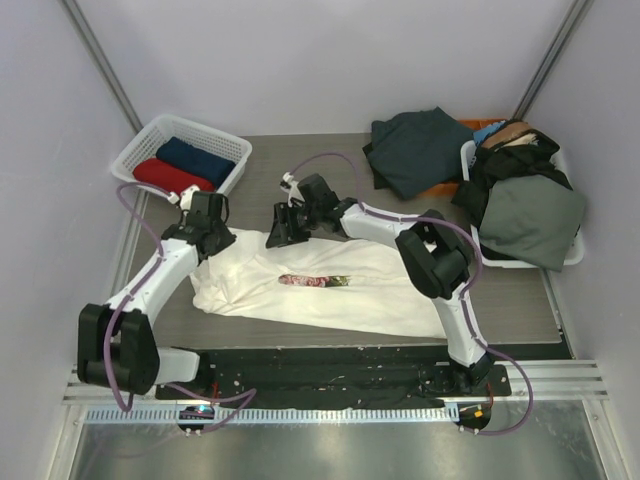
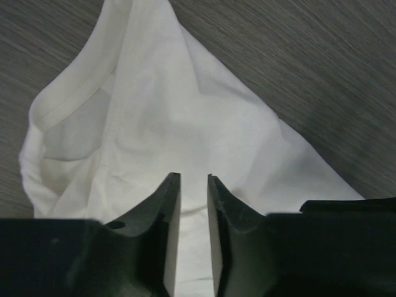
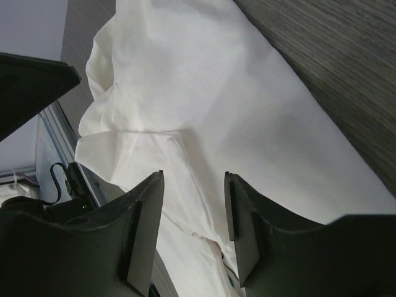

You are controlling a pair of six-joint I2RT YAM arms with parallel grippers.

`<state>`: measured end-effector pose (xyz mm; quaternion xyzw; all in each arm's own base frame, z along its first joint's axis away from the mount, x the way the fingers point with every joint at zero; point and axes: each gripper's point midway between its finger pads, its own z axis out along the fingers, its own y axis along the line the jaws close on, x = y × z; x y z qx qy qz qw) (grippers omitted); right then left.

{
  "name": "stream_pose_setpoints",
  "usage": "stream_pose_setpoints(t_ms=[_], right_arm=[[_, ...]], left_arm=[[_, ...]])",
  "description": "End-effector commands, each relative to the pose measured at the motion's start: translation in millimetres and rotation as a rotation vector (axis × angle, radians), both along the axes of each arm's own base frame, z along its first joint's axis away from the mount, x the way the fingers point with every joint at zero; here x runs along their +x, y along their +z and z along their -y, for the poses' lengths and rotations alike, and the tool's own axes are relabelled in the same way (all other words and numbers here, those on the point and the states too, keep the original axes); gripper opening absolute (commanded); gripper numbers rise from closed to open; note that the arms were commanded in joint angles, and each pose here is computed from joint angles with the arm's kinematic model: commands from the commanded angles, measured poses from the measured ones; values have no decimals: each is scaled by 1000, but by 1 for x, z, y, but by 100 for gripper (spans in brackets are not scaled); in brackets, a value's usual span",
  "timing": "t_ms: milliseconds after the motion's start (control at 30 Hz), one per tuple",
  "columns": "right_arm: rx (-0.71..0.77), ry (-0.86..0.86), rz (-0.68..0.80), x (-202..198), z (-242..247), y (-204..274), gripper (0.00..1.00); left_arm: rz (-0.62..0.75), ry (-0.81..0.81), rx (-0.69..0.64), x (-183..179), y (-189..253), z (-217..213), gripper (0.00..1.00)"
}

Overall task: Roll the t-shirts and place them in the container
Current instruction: Fold the T-shirt at the center of the board.

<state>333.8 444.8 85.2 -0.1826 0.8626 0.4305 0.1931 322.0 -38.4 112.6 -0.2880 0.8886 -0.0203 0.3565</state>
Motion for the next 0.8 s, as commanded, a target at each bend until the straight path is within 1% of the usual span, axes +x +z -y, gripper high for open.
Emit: stream_pose_setpoints(t_ms=[0, 33, 100, 167, 300, 500, 567, 633, 667, 733, 767], right_arm=[[56, 122, 78, 2, -20, 20, 52], [54, 137, 72, 0, -21, 14, 52], [55, 150, 77, 0, -26, 13, 51], [72, 176, 67, -3, -31, 9, 50], [122, 212, 36, -15, -42, 9, 50], [110, 244, 24, -27, -54, -7, 50], [107, 248, 20, -28, -57, -12, 49], [111, 252, 19, -28, -60, -12, 43], [114, 257, 19, -29, -62, -13, 33], [116, 258, 14, -28, -63, -11, 22], [116, 260, 12, -30, -63, -10, 13]], left_arm=[[19, -38, -50, 33, -2, 8, 21], [5, -56, -75, 33, -8, 13, 17], [-34, -48, -74, 35, -23, 11, 8], [-65, -34, -68, 33, -34, 6, 3], [-99, -28, -71, 30, -53, 3, 3], [-162, -37, -82, 24, -80, 6, 0], [-174, -38, -79, 23, -86, 6, 0], [-182, -36, -76, 22, -91, 4, 0], [-188, -37, -74, 22, -94, 4, 0], [-194, -33, -71, 21, -97, 2, 0], [-193, -35, -71, 22, -98, 3, 0]])
